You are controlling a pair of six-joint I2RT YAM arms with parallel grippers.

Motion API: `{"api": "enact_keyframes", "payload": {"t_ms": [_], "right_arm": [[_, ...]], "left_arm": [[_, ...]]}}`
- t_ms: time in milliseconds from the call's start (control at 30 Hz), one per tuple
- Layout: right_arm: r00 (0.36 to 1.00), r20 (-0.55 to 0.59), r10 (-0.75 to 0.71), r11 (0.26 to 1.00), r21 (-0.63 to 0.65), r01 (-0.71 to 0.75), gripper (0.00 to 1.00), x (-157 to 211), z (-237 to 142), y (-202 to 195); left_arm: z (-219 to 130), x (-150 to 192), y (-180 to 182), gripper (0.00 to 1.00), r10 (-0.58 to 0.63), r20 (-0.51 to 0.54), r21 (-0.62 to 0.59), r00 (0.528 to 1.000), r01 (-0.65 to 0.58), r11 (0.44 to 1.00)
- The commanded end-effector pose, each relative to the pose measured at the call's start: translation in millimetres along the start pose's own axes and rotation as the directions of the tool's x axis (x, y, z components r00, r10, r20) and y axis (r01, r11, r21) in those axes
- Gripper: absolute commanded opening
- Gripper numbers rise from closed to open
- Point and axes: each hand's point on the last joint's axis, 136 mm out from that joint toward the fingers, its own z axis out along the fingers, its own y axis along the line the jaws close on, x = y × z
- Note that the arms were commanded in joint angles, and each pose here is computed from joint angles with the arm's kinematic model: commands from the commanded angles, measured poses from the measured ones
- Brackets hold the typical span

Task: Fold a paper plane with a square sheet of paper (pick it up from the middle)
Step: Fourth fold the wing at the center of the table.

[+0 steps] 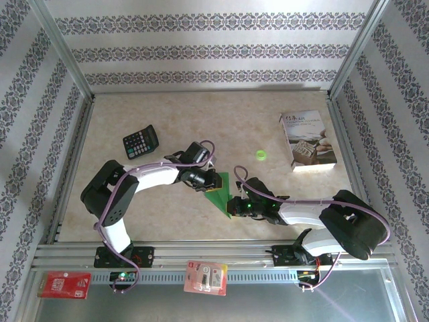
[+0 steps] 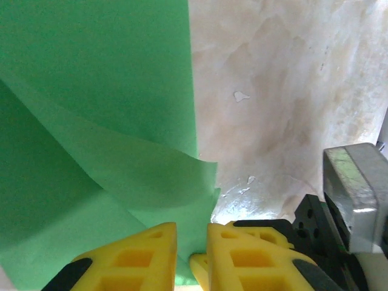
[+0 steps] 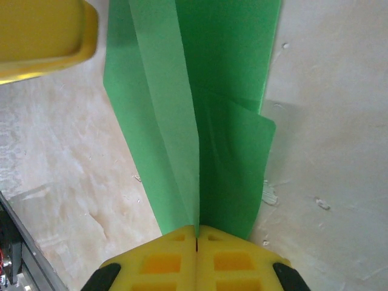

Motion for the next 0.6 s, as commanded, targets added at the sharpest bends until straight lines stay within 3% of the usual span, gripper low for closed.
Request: {"api": "enact_keyframes", "payload": {"t_ms": [0,567], "right_arm": [[1.000,-0.004,0.017,1.000,0.003,-0.017,0.02,3,-1,-5],[1.000,-0.008,0.018,1.000,0.005,-0.018,0.04,2,0,-9]], "left_arm": [[8,-2,3,0.19,0.004,-0.022,-0.005,1.000,-0.004,1.000],[27,-9,9,0.19,-0.004,-0.049,-0.005,0.999,0.004,1.000]]}}
